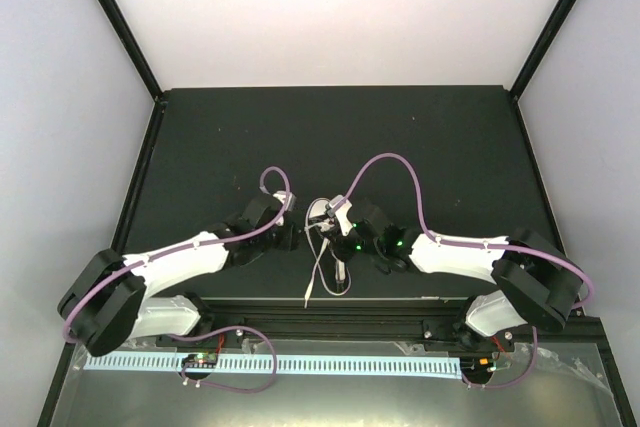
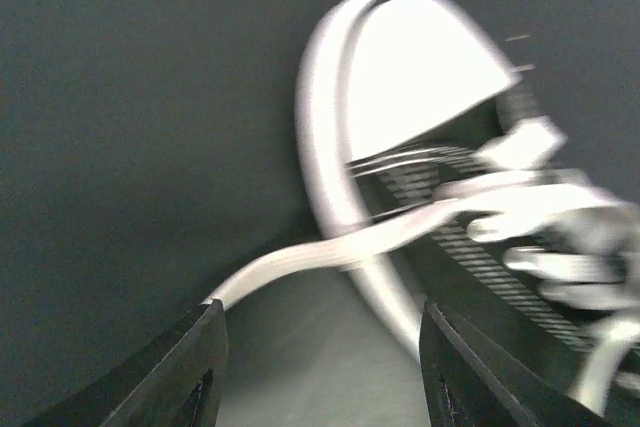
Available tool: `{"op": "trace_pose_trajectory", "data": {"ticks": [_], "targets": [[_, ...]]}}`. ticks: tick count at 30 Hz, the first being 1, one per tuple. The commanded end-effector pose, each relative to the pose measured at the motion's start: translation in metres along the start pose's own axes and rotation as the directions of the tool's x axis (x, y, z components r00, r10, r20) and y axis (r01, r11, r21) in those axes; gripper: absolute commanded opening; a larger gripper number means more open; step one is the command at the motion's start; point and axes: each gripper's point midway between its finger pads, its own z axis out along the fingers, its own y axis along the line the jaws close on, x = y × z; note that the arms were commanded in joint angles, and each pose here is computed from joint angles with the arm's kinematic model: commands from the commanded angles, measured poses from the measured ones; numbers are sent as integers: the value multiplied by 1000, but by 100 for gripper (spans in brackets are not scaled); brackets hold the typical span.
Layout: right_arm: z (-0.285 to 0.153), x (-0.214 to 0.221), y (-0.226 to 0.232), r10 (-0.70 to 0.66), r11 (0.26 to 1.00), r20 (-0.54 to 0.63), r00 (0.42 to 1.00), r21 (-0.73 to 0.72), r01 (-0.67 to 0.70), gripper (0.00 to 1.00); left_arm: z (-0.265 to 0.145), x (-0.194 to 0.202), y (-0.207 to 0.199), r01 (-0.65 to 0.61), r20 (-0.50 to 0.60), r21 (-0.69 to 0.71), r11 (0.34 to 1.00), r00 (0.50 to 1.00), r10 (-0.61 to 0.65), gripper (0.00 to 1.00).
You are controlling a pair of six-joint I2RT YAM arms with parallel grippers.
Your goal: Tie the shoes
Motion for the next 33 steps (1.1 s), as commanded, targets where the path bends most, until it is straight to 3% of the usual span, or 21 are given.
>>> {"op": "trace_pose_trajectory", "data": {"ticks": [1,13,20,26,33], "targets": [[-2,-12,-1,12,1000,58,998,6,-12,2,-7,24,57,85,-98,-287,954,988,-118,54],[-1,-11,0,17,1000,60,998,-6,-17,2,-3,35,74,59,-134,-378,924,984,-117,53],[0,-10,0,20,1000,58,998,-4,-19,2,8,36,73,36,-159,-369,929,982,-101,38],[0,-11,-1,23,1000,59,998,0,-23,2,9,39,77,36,-179,-400,916,977,-116,2],[0,-12,-1,29,1000,59,998,4,-30,2,-25,17,61,114,-76,-341,933,986,-148,2]]}}
